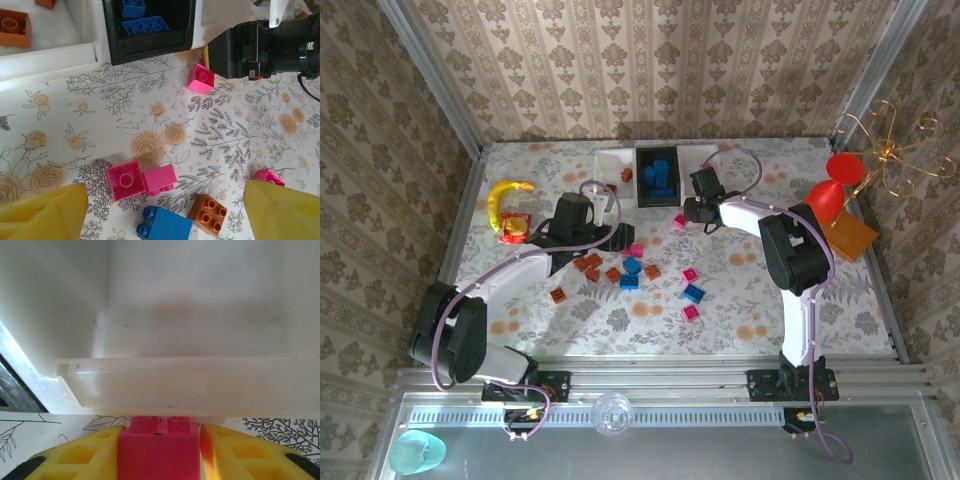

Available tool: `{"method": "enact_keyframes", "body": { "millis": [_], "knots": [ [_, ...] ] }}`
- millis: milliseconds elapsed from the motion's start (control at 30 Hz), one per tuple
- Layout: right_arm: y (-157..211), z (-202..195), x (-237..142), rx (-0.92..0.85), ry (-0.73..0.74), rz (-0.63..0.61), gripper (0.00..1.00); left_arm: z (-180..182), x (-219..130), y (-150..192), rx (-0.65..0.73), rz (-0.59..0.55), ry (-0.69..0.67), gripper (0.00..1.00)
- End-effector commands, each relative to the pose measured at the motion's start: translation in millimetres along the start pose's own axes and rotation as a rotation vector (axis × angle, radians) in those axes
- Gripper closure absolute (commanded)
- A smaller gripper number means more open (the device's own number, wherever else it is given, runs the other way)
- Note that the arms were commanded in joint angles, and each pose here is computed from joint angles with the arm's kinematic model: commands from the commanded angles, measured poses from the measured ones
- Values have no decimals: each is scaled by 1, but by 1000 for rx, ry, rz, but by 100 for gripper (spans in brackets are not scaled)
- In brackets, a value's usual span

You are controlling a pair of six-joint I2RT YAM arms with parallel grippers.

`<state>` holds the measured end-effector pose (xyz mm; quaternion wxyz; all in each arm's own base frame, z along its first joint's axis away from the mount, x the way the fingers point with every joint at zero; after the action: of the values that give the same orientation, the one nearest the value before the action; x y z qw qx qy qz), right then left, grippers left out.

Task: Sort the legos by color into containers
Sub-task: Pick up the lego from the top-center of the table, then place the lego in the container.

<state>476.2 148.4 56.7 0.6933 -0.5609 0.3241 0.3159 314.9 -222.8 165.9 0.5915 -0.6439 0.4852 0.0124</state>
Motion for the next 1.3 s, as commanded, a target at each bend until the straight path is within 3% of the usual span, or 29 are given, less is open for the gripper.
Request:
{"method": "enact_keyframes", "body": {
  "millis": [0, 233, 467, 933, 1100, 1267],
  "knots": [
    [3, -2, 5, -17, -7, 31, 59, -1, -2, 1, 5, -1, -1, 18],
    [3, -6, -26, -32, -34, -6, 68, -1, 1, 1, -2, 5, 6, 18],
    [-35, -8, -85, 38, -161, -230, 68, -7, 2, -5, -10, -34, 31, 18],
    [-122, 9, -21, 49, -71, -295, 66, -19, -1, -9, 5, -47, 70, 17],
    [-141, 16, -18, 38, -104, -284, 54, -20, -2, -9, 15, -40, 71, 17],
    [-134, 23, -63, 26, -199, -282, 37, -16, -1, -2, 22, -22, 53, 16]
  ]
}}
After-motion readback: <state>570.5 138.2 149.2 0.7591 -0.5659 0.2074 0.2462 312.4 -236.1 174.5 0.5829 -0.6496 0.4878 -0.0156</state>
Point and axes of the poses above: each hand's point on the last joint's axis, 136 mm out from that joint toward the fingers, its own x axis out along the fingers, its own z axis along the line the jaws close on, y = z × x, the point moved 3 cm from there along -x, back along the fingers, and after that the axes turned 6 degrees about x, right-handed, at the moved point
